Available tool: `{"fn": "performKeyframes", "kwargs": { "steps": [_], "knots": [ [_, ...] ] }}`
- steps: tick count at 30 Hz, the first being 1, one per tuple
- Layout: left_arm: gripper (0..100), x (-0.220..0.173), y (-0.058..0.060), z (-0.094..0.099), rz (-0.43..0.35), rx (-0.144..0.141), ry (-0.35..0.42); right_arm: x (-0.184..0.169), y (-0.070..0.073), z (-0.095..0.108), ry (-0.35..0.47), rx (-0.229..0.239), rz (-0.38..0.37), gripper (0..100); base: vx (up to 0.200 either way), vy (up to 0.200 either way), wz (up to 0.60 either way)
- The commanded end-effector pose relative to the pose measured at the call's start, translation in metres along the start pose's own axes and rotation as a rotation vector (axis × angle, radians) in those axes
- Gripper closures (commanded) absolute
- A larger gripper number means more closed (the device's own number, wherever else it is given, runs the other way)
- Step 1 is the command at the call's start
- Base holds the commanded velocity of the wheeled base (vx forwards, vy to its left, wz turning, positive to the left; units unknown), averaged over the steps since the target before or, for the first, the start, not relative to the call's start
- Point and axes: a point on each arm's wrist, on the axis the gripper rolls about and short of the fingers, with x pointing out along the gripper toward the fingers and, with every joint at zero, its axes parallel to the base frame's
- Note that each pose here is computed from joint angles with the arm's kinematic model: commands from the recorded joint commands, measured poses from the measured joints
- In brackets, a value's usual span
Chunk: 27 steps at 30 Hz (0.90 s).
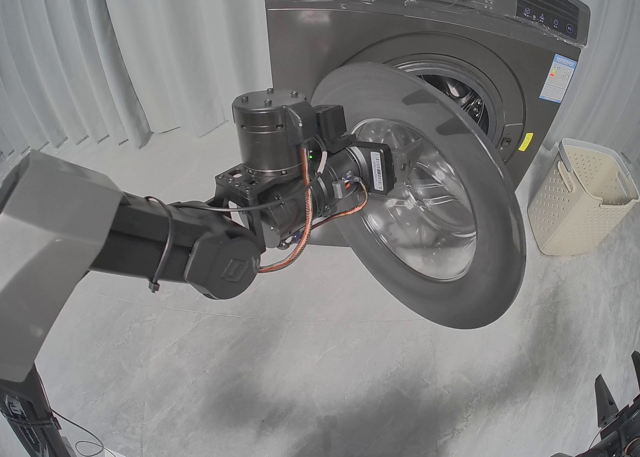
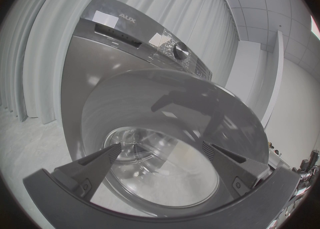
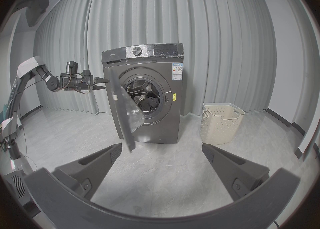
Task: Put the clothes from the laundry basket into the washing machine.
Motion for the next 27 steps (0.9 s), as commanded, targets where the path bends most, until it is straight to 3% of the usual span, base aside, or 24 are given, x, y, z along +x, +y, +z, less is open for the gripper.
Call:
{"fn": "performKeyframes", "kwargs": {
  "steps": [1, 6, 7, 10, 11, 12, 18, 19, 22, 24, 25, 26, 27],
  "knots": [
    [0, -0.033, 0.004, -0.018, 0.025, -0.018, 0.084, 0.0, 0.0, -0.005, 0.001, 0.0, 0.0, 0, 0.0, 0.0, 0.0],
    [0, -0.111, 0.002, -0.006, 0.036, -0.013, 0.132, 0.0, 0.0, -0.005, 0.001, 0.0, 0.0, 0, 0.0, 0.0, 0.0],
    [0, -0.111, 0.002, -0.006, 0.036, -0.013, 0.132, 0.0, 0.0, -0.005, 0.001, 0.0, 0.0, 0, 0.0, 0.0, 0.0],
    [0, -0.189, 0.008, 0.0, 0.06, 0.036, 0.129, 0.0, 0.0, -0.005, 0.001, 0.0, 0.0, 0, 0.0, 0.0, 0.0],
    [0, -0.189, 0.008, 0.0, 0.06, 0.036, 0.129, 0.0, 0.0, -0.005, 0.001, 0.0, 0.0, 0, 0.0, 0.0, 0.0],
    [0, -0.23, 0.014, 0.001, 0.091, 0.054, 0.103, 0.0, 0.0, -0.005, 0.001, 0.0, 0.0, 0, 0.0, 0.0, 0.0],
    [0, -0.325, 0.017, -0.028, 0.157, 0.076, 0.084, 0.0, 0.0, -0.005, 0.001, 0.0, 0.0, 0, 0.0, 0.0, 0.0],
    [0, -0.325, 0.017, -0.028, 0.157, 0.076, 0.084, 0.0, 0.0, -0.005, 0.001, 0.0, 0.0, 0, 0.0, 0.0, 0.0],
    [0, -0.369, 0.019, -0.05, 0.247, 0.107, 0.046, 0.0, 0.0, -0.005, 0.001, -0.003, 0.003, 0, 0.0, 0.0, 0.0],
    [0, -0.384, 0.018, -0.051, 0.271, 0.109, -0.002, 0.0, 0.0, -0.005, 0.001, -0.003, 0.005, 0, 0.0, 0.0, 0.0],
    [0, -0.399, 0.019, -0.056, 0.337, 0.107, -0.006, 0.0, 0.0, -0.005, 0.001, -0.004, 0.003, 0, 0.0, 0.0, 0.0],
    [0, -0.399, 0.019, -0.056, 0.337, 0.107, -0.006, 0.0, 0.0, -0.005, 0.001, -0.004, 0.003, 0, 0.0, 0.0, 0.0],
    [0, -0.415, 0.017, -0.064, 0.42, 0.118, -0.022, 0.0, 0.0, -0.005, 0.001, -0.006, 0.011, 0, 0.0, 0.0, 0.0]
  ]
}}
